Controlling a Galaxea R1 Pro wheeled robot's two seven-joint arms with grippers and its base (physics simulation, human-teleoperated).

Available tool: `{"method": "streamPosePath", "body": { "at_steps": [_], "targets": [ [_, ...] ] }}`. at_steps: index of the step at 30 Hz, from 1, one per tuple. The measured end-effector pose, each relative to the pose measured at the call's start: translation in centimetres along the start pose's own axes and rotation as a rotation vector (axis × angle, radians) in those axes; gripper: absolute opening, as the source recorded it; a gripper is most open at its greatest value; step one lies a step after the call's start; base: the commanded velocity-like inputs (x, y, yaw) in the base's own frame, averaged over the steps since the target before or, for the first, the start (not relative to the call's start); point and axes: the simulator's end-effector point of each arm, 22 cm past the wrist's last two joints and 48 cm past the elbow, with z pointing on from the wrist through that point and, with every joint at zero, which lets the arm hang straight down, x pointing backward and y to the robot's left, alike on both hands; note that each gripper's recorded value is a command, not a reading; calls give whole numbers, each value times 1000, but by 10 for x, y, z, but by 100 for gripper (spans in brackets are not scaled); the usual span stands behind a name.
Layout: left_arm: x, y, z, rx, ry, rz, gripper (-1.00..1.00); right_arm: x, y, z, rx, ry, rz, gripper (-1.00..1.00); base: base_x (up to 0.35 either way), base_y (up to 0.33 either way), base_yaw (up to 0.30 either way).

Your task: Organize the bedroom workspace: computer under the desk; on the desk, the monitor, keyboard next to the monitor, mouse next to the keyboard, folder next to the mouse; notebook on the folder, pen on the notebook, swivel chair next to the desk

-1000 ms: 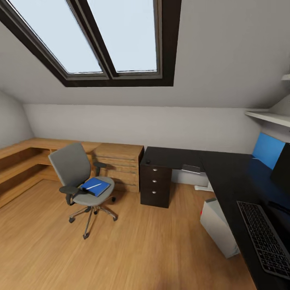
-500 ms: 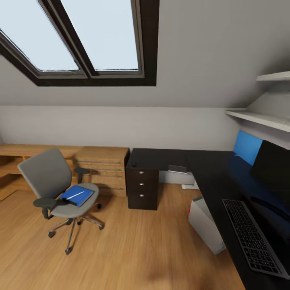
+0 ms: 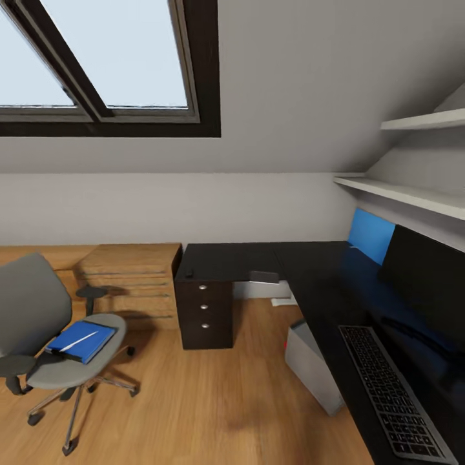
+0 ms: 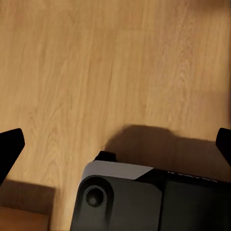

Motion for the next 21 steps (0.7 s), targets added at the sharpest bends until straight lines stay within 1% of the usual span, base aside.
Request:
{"method": "streamPosePath", "body": {
  "at_steps": [6,21],
  "targets": [
    [0,2,0,-3,1,-2,100,0,1,0,-2,0,0,100,326,0,-32],
    [0,2,1,-3,1,-4,100,0,3,0,-3,1,1,100,326,0,-3]
  ]
}}
